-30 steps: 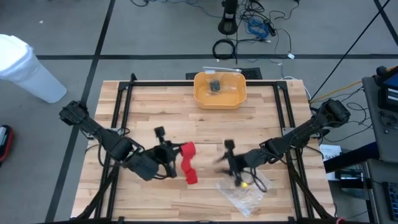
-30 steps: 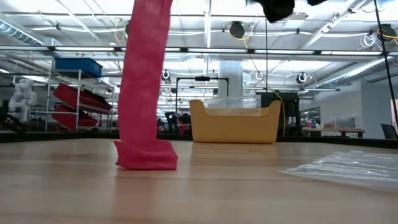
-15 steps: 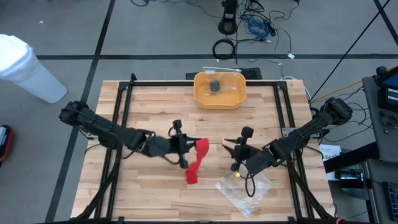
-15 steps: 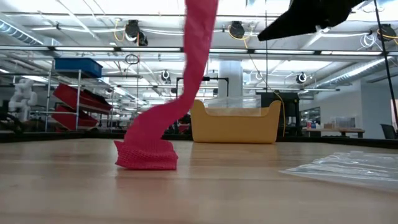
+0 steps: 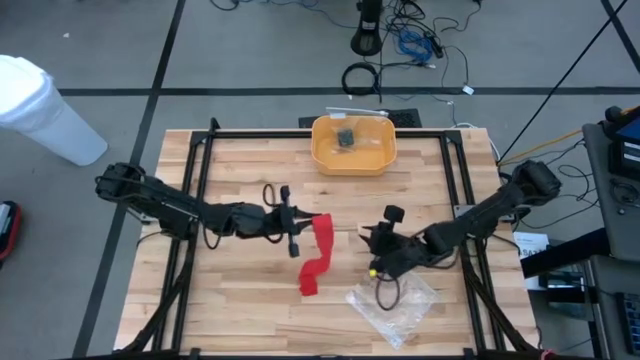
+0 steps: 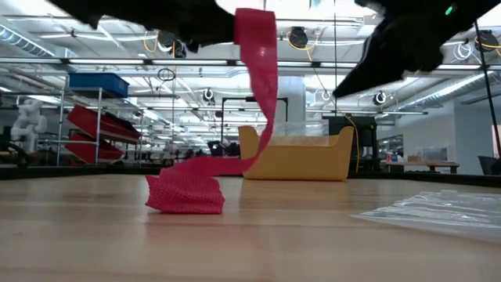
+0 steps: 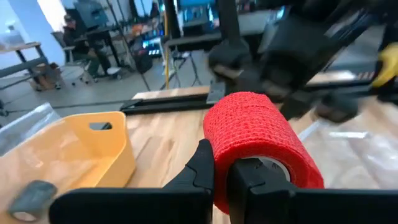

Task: Roll bandage
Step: Roll the red bandage

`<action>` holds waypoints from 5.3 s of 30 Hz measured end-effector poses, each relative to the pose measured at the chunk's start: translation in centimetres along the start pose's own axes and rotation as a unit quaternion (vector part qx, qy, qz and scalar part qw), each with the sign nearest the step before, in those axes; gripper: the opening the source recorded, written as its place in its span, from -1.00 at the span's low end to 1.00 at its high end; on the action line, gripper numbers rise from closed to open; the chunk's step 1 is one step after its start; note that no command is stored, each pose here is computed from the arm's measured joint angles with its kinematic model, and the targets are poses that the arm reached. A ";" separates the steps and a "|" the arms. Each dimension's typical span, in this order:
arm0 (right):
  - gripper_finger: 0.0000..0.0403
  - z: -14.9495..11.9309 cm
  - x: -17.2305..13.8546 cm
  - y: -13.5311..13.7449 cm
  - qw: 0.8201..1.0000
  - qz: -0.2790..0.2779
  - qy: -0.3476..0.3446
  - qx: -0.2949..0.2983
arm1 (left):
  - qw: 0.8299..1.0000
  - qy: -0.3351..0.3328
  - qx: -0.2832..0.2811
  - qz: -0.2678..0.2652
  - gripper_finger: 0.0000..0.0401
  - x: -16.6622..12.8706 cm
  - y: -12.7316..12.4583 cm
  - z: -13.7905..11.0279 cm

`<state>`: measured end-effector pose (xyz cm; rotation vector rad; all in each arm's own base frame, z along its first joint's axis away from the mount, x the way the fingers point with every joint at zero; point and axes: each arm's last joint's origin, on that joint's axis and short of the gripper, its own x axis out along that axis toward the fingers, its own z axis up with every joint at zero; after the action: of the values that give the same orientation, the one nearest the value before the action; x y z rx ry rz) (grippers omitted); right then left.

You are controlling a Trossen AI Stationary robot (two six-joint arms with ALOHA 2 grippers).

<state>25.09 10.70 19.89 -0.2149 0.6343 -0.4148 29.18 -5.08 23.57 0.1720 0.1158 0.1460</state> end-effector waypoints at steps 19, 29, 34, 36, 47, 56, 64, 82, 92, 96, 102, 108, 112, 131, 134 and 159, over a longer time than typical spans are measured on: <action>-0.54 0.0 2.9 0.1 0.994 -0.020 -0.003 0.107 | 0.998 -0.015 -0.056 -0.036 -0.94 -1.2 3.4 -5.3; -0.53 1.6 4.9 -1.8 0.998 0.005 -0.025 0.051 | 0.987 -0.146 -0.048 -0.048 -0.94 -1.0 5.7 -2.8; -0.53 5.7 4.0 -2.2 0.976 0.059 -0.202 0.049 | 0.984 -0.135 -0.065 -0.101 -0.94 -0.9 6.6 -3.2; -0.53 6.9 3.2 -2.7 0.963 0.079 -0.256 0.036 | 0.981 -0.134 -0.073 -0.117 -0.94 -1.1 7.4 -3.3; -0.52 7.0 6.1 -4.8 0.935 0.218 -0.260 0.106 | 0.980 -0.113 -0.110 -0.125 -0.94 -5.4 10.5 -1.9; -0.38 5.8 10.2 -2.7 0.896 0.251 -0.333 0.153 | 0.977 -0.094 -0.131 -0.141 -0.92 -5.3 10.0 -1.5; -0.05 4.2 11.9 -1.6 0.914 0.226 -0.301 0.153 | 0.974 -0.101 -0.132 -0.153 -0.92 -5.3 9.4 -1.0; -0.25 3.9 9.5 1.3 0.948 0.110 -0.290 0.075 | 0.985 -0.048 -0.050 -0.161 -0.94 -4.3 7.7 1.5; -0.27 3.9 10.7 0.0 0.937 0.170 -0.277 0.127 | 0.982 -0.072 -0.012 -0.174 -0.94 -4.3 6.6 2.9; -0.39 3.9 10.7 0.0 0.934 0.178 -0.274 0.146 | 0.982 -0.072 -0.009 -0.173 -0.94 -4.3 6.6 2.9; -0.80 3.9 10.9 0.1 0.921 0.251 -0.270 0.127 | 0.986 -0.072 0.012 -0.148 -0.94 -4.3 6.7 2.9; -0.99 3.6 11.2 -0.1 0.935 0.210 -0.253 0.133 | 0.986 -0.074 0.000 -0.148 -0.94 -4.3 6.7 3.0; -1.00 3.4 11.6 -0.7 0.948 0.157 -0.244 0.130 | 0.985 -0.076 -0.001 -0.153 -0.94 -4.3 6.5 3.0; -1.00 6.5 9.9 -5.9 0.945 -0.001 -0.319 0.077 | 0.976 -0.048 0.004 -0.212 -0.94 -4.2 3.2 2.3; -1.00 7.8 7.8 -7.2 0.941 -0.018 -0.332 0.056 | 0.977 -0.036 0.005 -0.211 -0.94 -3.7 3.0 1.8; -1.00 9.7 0.5 -7.5 0.928 -0.001 -0.367 -0.060 | 0.982 0.036 0.022 -0.183 -0.94 0.8 2.1 0.7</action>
<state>29.08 4.47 29.64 -0.4595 -0.0813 -0.2663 29.79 -3.05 24.49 0.1869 0.2215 -0.2171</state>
